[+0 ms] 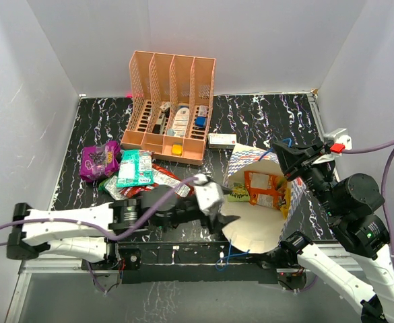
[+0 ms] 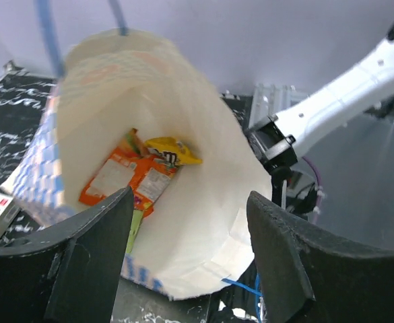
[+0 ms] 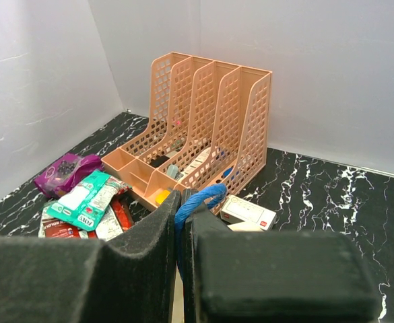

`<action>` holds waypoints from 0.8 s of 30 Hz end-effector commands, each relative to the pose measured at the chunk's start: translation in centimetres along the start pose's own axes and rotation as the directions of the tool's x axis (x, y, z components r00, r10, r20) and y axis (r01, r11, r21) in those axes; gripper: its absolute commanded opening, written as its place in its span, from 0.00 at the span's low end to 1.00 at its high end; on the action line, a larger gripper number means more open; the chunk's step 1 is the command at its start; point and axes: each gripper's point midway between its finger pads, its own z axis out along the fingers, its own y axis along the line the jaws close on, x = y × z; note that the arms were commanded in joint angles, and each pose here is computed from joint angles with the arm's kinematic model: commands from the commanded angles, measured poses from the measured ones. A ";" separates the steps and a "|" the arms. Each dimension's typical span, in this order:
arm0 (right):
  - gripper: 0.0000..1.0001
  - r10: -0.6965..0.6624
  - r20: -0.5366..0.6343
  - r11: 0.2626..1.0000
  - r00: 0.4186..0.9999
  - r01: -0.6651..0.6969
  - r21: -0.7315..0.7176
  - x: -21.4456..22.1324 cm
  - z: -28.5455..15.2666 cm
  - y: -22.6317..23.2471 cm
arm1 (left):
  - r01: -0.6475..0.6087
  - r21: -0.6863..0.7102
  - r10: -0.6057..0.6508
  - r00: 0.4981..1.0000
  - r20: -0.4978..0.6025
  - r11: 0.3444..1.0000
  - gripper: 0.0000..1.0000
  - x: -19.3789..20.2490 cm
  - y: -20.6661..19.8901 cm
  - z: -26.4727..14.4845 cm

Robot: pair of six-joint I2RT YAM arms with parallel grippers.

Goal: Take the snacks out of the paper bag
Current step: Take out the snack from the paper bag.

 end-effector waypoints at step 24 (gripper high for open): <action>0.07 0.024 0.112 0.999 0.993 -0.021 -0.032 -4.1 -0.5 0.8 | -0.627 0.006 0.602 0.745 -0.287 0.779 0.61 20.6 7.7 19.1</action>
